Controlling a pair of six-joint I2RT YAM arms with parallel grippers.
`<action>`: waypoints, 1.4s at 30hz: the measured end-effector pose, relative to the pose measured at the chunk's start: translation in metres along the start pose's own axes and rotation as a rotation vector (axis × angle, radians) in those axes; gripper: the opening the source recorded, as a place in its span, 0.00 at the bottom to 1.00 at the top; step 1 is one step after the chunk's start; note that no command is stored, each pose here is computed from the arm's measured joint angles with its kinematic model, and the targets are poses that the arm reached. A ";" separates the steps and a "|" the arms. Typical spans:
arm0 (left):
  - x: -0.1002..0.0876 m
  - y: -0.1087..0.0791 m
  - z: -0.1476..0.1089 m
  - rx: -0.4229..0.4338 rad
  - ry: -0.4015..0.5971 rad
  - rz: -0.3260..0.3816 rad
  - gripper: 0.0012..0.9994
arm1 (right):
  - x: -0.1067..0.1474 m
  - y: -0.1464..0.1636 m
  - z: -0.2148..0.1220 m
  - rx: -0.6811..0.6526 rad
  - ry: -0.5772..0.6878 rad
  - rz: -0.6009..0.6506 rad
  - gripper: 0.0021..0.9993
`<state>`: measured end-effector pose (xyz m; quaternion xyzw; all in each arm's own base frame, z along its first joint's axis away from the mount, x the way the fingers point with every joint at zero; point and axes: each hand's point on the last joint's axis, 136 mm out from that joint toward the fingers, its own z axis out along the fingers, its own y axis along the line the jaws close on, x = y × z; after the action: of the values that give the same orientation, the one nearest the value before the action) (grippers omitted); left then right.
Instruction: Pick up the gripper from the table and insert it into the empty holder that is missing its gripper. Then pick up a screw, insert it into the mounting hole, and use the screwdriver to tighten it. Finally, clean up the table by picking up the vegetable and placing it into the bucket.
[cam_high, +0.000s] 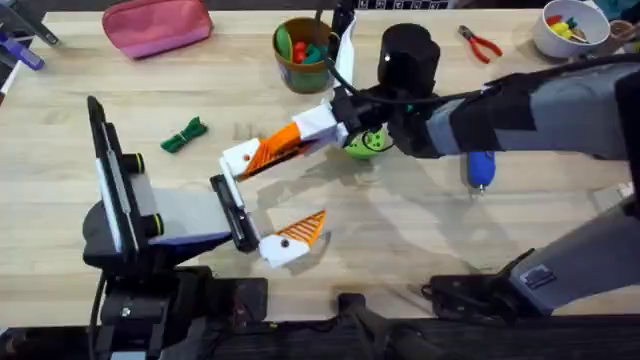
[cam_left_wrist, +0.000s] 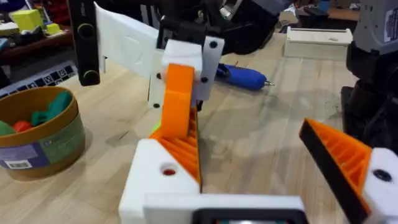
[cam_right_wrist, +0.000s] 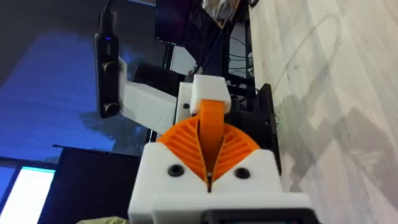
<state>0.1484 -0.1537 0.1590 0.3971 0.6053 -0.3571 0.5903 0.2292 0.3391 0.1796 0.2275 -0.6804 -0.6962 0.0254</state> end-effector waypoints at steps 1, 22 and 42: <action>0.000 0.000 0.000 -0.001 0.000 -0.001 0.99 | 0.000 -0.001 0.000 0.001 -0.001 -0.004 0.00; 0.000 0.001 0.000 -0.007 0.001 -0.013 0.99 | -0.001 -0.002 0.005 -0.001 0.000 -0.059 0.00; 0.000 0.002 0.000 -0.009 0.001 -0.013 0.99 | -0.002 -0.002 0.006 0.001 -0.004 -0.038 0.00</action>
<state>0.1498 -0.1531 0.1590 0.3907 0.6096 -0.3580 0.5895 0.2294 0.3451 0.1777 0.2390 -0.6763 -0.6967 0.0107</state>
